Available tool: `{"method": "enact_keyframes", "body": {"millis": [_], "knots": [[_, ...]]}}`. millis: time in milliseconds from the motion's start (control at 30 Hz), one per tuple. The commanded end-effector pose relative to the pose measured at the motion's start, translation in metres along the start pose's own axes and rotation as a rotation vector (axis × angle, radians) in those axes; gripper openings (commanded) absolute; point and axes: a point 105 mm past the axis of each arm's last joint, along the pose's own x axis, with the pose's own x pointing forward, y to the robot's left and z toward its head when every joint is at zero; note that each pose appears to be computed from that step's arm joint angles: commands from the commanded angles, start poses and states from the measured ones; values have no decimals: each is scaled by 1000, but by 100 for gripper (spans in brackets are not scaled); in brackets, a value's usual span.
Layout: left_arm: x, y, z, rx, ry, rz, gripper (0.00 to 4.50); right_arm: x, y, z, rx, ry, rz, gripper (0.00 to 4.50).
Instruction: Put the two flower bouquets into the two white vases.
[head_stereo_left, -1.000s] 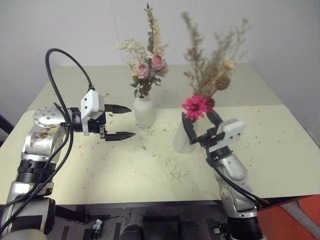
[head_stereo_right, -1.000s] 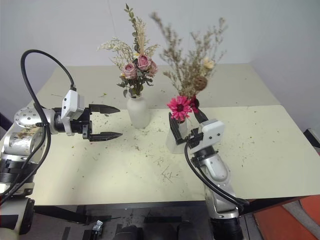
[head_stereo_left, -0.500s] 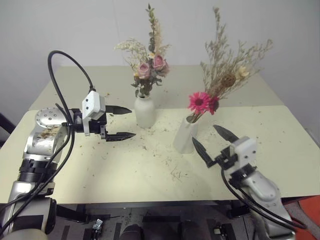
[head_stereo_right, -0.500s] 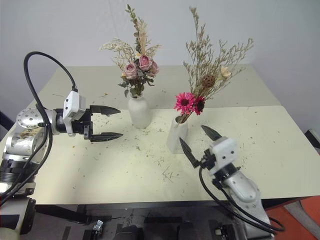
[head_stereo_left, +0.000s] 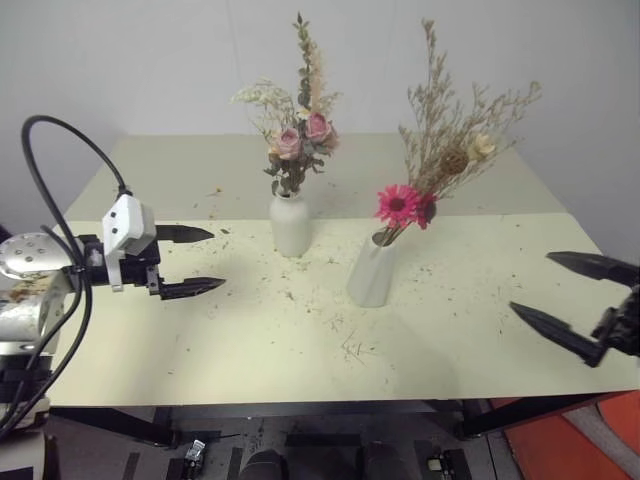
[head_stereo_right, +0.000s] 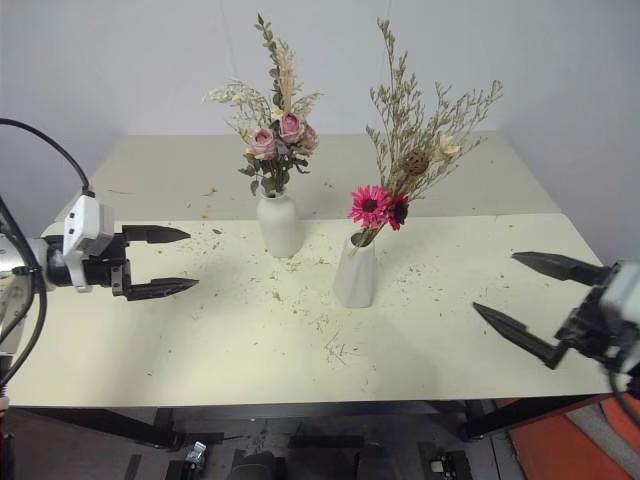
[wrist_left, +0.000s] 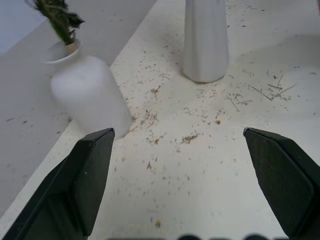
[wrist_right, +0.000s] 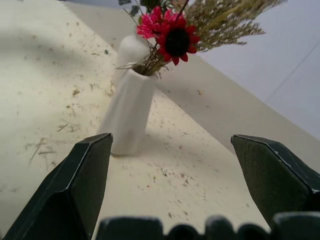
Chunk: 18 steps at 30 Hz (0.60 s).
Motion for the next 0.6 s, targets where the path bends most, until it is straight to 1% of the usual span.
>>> {"method": "enact_keyframes", "body": {"millis": [33,100,167,367,500,600], "knots": [[-13,2,14,38,-14,43,450,-10,-16,3,-40,71,5,447],[-17,1,12,31,-8,58,450,-12,-20,-1,-48,111,5,447],[-21,2,10,26,2,76,450,-10,-21,0,-51,109,1,447],[-22,6,7,24,14,119,450,-1,-11,-2,-87,133,10,447],[-16,5,12,34,3,60,450,1,-4,-3,-76,130,28,447],[-25,5,7,37,68,16,450,5,4,0,-88,127,56,447]]}}
